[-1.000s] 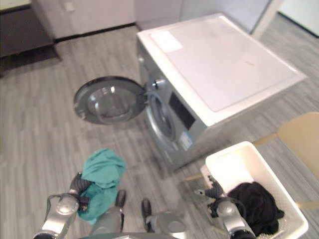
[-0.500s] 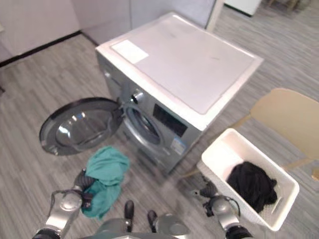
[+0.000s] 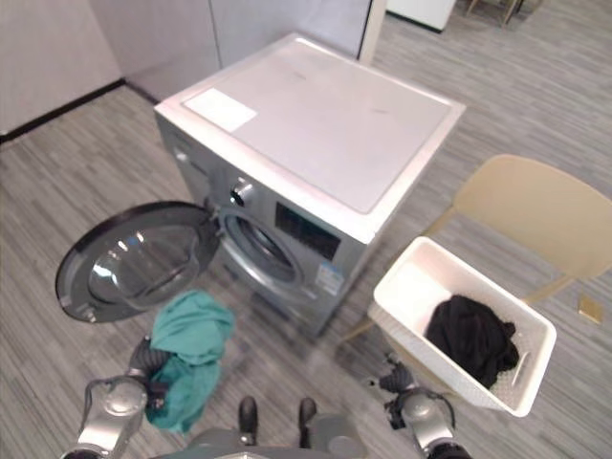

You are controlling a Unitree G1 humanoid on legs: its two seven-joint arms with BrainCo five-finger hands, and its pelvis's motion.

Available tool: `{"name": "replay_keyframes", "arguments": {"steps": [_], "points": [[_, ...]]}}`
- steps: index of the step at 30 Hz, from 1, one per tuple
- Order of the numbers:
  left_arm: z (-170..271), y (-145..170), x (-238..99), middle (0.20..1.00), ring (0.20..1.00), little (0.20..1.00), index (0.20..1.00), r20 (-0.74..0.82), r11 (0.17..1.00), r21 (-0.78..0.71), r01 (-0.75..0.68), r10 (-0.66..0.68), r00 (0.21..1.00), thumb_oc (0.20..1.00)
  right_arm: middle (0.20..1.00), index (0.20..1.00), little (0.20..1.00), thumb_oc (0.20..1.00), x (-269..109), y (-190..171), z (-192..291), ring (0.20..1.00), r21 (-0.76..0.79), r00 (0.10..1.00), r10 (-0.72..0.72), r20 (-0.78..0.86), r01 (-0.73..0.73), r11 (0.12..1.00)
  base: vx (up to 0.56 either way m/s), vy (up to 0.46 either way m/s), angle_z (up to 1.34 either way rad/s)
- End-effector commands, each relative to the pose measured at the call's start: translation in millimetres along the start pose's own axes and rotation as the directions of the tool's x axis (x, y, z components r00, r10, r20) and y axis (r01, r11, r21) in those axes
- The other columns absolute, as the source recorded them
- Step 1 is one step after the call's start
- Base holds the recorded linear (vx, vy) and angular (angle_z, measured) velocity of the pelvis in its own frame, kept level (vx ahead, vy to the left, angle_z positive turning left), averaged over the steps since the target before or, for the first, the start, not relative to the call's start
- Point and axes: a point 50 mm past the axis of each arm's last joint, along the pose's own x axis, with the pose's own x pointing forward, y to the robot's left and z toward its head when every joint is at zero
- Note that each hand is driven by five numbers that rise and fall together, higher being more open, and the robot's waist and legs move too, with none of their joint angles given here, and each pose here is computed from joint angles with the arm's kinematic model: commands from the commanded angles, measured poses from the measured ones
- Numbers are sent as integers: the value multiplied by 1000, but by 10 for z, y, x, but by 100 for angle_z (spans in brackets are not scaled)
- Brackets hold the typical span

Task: Grab the laundry basket,head to the washer,open it,put in the laundry and shut it.

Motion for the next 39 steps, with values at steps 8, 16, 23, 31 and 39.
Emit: {"name": "replay_keyframes", "arguments": {"steps": [8,16,23,31,39], "points": [[160,73,15,200,200,200,200,88,1000,16,-7,5,996,200,1000,1000,1000,1000,-15,-149,-18,1000,-36,999,-41,23,41,998,44,-2,-5],[304,117,83,200,200,200,200,126,997,-60,-50,58,990,200,1000,1000,1000,1000,3,-319,-4,1000,-12,992,-128,18,129,992,38,-15,2],[242,128,80,200,200,200,200,94,998,-41,-47,50,994,200,1000,1000,1000,1000,0,-264,-20,1000,9,993,-121,7,121,993,88,-24,4],[322,101,99,200,200,200,200,115,1000,-20,-23,25,993,200,1000,1000,1000,1000,-6,-301,-23,1000,7,990,-140,8,140,990,63,-23,32],[350,118,107,200,200,200,200,127,999,-16,-33,35,991,200,1000,1000,1000,1000,-16,-304,-67,1000,2,988,-154,-9,154,988,311,289,2]]}}
